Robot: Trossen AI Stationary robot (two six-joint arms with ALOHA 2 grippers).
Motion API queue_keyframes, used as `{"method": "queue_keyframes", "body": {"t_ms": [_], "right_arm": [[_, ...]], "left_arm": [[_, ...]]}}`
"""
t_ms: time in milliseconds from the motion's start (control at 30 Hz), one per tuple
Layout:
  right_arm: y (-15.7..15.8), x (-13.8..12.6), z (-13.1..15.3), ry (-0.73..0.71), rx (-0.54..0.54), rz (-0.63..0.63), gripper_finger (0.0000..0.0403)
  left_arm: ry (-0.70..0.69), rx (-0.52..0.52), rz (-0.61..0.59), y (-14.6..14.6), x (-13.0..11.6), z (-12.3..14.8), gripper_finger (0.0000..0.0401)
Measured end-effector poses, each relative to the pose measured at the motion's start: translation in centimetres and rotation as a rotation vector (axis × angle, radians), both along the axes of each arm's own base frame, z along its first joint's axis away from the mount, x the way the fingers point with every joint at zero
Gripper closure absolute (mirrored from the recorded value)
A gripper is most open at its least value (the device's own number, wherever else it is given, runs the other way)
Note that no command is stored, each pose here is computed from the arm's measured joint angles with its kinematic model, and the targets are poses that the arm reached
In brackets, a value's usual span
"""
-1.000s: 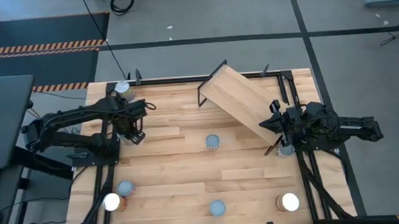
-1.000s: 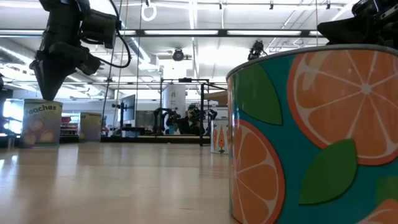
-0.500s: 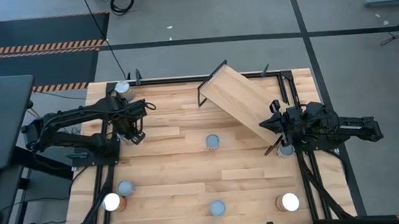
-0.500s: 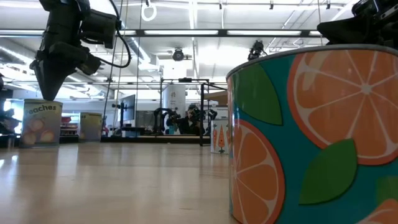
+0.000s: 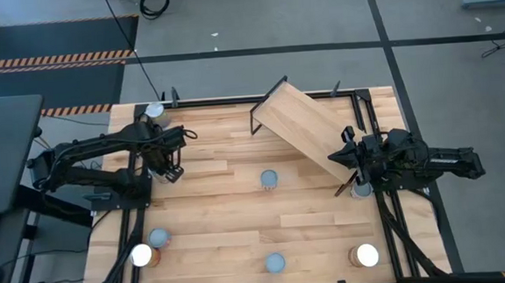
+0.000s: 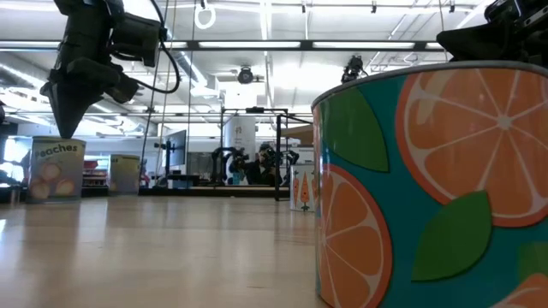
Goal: Pick and place cans onto a shelf
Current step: Put the bottom canned peaches can on the shelf
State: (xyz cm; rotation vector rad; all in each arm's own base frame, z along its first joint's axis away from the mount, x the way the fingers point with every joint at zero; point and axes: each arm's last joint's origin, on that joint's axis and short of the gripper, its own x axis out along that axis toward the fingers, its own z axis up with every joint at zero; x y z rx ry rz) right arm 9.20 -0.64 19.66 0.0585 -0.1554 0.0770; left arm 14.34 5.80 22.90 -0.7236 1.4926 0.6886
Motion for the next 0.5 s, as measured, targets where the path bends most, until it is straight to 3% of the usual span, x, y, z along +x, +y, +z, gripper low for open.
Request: {"method": "queue_keyframes", "body": {"t_ms": [300, 500], "right_arm": [[0.0, 0.0, 0.0, 0.0, 0.0, 0.0, 0.0392], [0.0, 0.0, 0.0, 0.0, 0.0, 0.0, 0.0392]], "left_arm": [[-0.03, -0.014, 0.03, 0.0, 0.2, 0.0, 0.0398], [-0.156, -0.047, 0.043, -0.1, 1.5, 1.2, 0.0399]]}}
